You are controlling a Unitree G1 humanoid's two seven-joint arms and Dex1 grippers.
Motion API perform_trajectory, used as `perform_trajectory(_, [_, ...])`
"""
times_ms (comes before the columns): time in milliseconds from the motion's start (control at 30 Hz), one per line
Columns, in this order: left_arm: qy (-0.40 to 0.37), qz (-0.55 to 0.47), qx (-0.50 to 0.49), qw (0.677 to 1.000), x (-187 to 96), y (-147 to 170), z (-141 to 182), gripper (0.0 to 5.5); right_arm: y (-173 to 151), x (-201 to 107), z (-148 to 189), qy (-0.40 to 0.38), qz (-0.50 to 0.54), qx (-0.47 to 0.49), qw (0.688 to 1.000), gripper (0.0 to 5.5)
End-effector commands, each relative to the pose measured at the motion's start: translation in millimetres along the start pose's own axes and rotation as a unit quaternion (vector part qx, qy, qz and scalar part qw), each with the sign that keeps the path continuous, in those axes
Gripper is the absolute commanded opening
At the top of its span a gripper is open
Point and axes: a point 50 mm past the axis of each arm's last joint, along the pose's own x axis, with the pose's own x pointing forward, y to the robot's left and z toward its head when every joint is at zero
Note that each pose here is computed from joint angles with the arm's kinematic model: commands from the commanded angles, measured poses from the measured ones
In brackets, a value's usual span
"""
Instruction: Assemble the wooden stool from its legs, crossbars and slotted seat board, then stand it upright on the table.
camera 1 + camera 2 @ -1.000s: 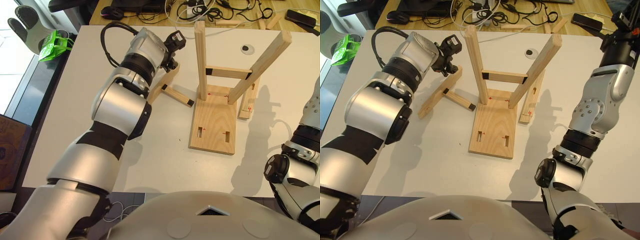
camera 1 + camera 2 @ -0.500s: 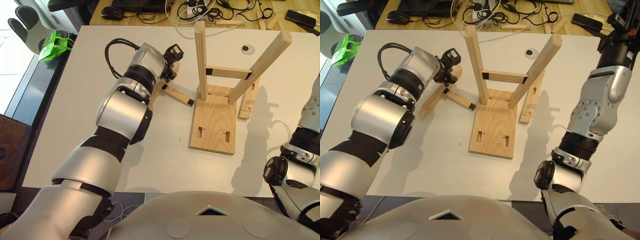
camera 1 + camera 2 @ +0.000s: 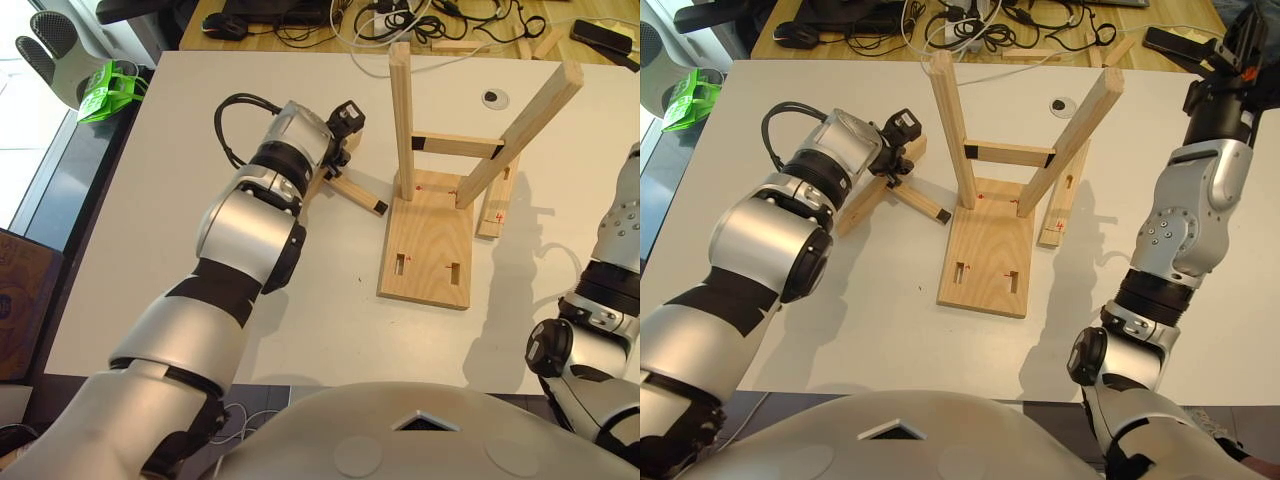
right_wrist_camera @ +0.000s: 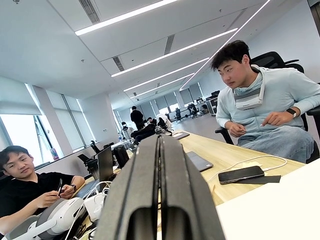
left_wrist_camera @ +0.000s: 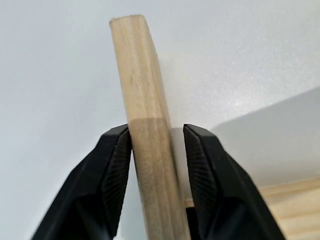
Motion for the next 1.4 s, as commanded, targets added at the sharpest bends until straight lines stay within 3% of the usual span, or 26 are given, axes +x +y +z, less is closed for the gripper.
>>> perform_trajectory(33, [0.002, 0.007, -0.004, 1.000, -2, 4, -1, 1.21, 2, -3, -4, 0.011, 0.002, -0.002, 1.000, 0.00])
perform_trajectory(300, [0.031, -0.008, 0.036, 0.999, 1, 4, -14, 1.09, 2, -2, -3, 0.010, -0.001, -0.002, 1.000, 0.00])
perform_trajectory(700, [-0.114, 0.064, -0.057, 0.990, -53, 67, 25, 1.05, -3, 1, 5, -0.010, -0.011, -0.006, 1.000, 0.00])
perform_trajectory(900, [-0.185, 0.141, -0.148, 0.961, -90, 113, 13, 1.04, -7, 11, 19, -0.013, 0.001, -0.034, 0.999, 0.00])
perform_trajectory(1033, [-0.284, 0.192, -0.236, 0.909, -115, 136, 5, 1.04, -15, 13, 16, 0.100, 0.064, -0.100, 0.988, 0.00])
perform_trajectory(1167, [-0.344, 0.227, -0.303, 0.859, -129, 134, -10, 1.04, -27, -19, 4, 0.271, 0.190, -0.159, 0.930, 0.00])
perform_trajectory(1267, [-0.369, 0.245, -0.341, 0.829, -140, 124, -26, 1.04, -36, -67, 5, 0.417, 0.302, -0.154, 0.843, 0.00])
perform_trajectory(1400, [-0.419, 0.267, -0.367, 0.786, -163, 111, -35, 1.04, -58, -128, 29, 0.608, 0.381, -0.107, 0.689, 0.00])
